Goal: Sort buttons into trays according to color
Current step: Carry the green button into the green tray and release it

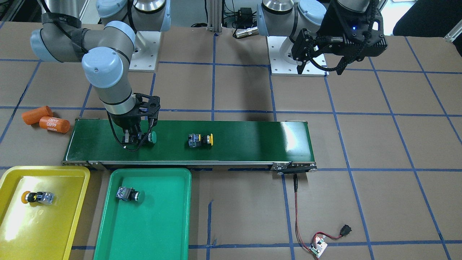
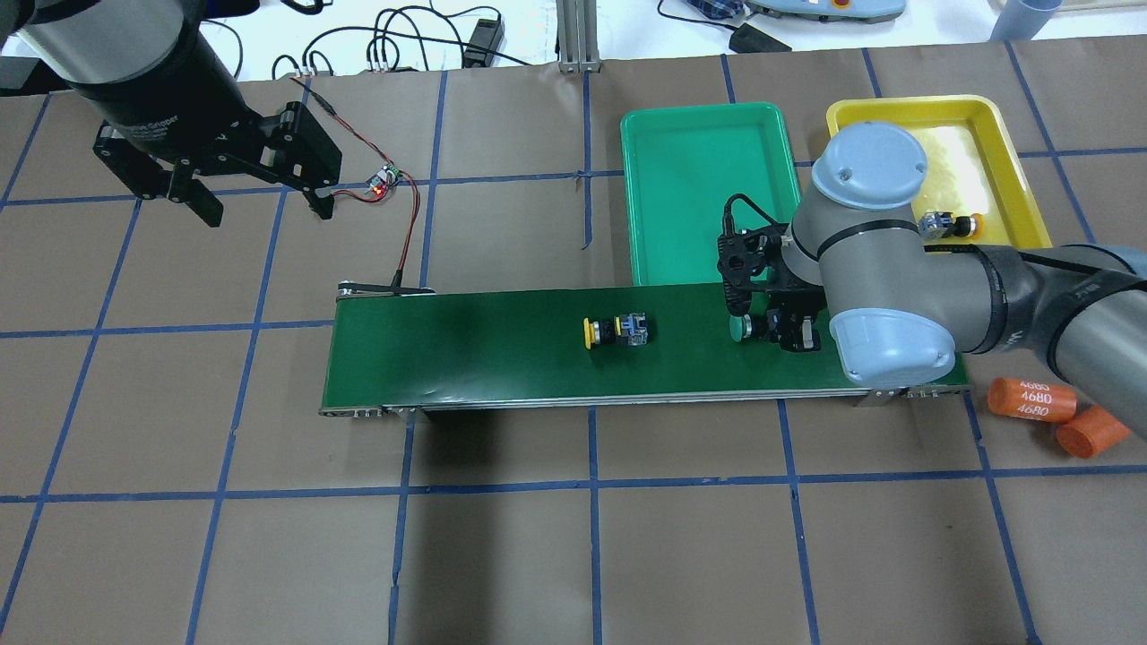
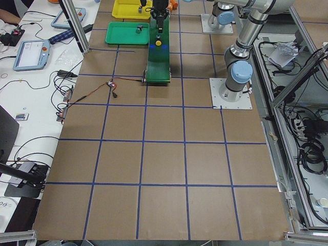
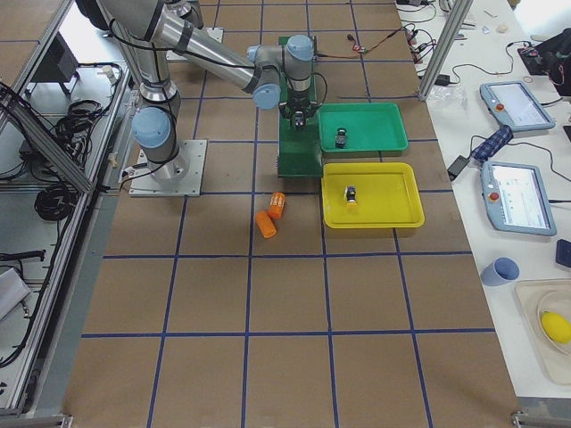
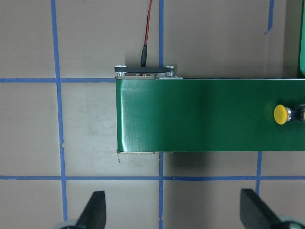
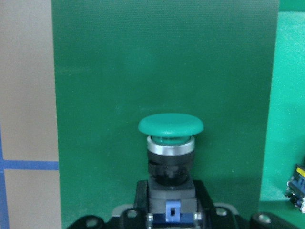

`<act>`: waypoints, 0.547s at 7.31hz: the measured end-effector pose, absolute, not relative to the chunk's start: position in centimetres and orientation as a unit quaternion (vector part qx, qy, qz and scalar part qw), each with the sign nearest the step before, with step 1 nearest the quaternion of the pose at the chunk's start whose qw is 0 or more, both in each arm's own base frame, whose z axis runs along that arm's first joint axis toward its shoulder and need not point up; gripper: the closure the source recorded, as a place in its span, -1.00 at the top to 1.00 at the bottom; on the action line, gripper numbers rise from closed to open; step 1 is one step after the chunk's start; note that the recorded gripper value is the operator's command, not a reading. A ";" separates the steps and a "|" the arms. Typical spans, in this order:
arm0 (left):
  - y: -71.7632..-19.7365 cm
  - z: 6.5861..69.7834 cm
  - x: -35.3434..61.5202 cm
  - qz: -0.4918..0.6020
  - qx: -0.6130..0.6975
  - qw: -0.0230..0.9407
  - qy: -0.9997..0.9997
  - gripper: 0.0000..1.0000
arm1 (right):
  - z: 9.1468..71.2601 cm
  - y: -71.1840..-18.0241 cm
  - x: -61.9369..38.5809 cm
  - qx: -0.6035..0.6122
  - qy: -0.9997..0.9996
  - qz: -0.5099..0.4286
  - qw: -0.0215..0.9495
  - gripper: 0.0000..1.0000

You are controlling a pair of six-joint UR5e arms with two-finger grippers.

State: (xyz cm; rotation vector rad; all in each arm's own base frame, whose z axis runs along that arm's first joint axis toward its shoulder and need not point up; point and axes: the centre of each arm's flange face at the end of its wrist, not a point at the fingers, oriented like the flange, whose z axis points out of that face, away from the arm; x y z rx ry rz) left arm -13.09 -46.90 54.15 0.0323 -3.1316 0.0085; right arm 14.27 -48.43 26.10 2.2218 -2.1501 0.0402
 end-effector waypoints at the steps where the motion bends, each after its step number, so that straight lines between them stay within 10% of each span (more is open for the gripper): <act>1: -47.2 53.8 -13.1 0.000 0.011 0.006 -1.000 1.00 | 27.3 -49.8 14.2 0.717 -0.696 0.023 0.035 -1.00; 4: -47.7 53.3 -13.0 -0.004 0.012 0.006 -1.000 1.00 | 28.2 -58.2 14.2 0.708 -0.703 0.042 0.053 -0.98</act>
